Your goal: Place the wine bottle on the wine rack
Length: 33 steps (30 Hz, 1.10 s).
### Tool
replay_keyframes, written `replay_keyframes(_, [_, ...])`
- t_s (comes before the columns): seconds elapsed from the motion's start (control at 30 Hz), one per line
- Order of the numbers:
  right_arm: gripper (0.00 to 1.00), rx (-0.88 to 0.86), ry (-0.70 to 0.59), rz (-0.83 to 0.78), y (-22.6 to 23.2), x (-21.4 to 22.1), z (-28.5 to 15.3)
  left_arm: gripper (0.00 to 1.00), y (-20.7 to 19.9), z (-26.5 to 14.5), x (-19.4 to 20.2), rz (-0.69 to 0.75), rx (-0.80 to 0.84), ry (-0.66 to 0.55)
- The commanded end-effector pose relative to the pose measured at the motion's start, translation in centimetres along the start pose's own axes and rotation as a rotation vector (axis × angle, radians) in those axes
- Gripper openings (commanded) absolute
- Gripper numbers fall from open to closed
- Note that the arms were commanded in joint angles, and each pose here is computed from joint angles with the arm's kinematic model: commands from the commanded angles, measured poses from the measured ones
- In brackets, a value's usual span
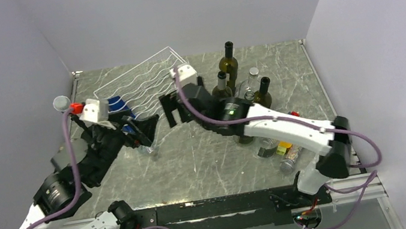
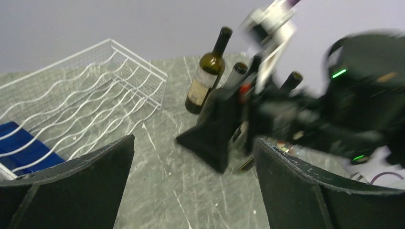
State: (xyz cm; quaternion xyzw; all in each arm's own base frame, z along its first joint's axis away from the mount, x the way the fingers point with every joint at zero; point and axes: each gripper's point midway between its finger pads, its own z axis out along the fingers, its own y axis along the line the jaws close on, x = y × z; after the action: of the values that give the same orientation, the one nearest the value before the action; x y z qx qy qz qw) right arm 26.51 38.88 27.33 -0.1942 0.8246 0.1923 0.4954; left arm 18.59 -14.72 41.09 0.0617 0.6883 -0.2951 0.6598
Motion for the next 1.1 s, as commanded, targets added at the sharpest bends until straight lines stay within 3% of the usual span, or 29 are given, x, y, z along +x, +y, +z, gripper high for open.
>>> replay_keyframes(0.0, [0.95,0.233,-0.119,-0.016,-7.0,-4.6,-5.9,0.99,-0.7,1.2,1.0,-0.035,0.018,0.011])
replay_keyframes(0.1, [0.96,0.282,-0.224,-0.035,-9.4,-6.9,-8.7,0.99,-0.7,1.8,2.3,-0.035,0.010,0.044])
replay_keyframes(0.27, [0.95,0.415,-0.172,0.000,-14.0,-6.8,-10.0,0.99,-0.6,2.4,4.1,-0.042,-0.002,0.081])
replay_keyframes(0.5, [0.87,0.465,-0.009,0.007,-17.5,-3.6,-5.9,0.99,-0.9,2.9,6.1,-0.068,0.022,0.114])
replay_keyframes(0.63, [0.75,0.424,-0.011,0.008,-17.4,-3.5,-4.3,0.99,-1.3,3.3,6.8,-0.057,0.042,0.129])
replay_keyframes(1.07, [0.64,0.447,0.076,0.039,-19.1,-3.1,-1.2,0.99,-1.9,4.7,5.0,-0.023,0.042,0.077])
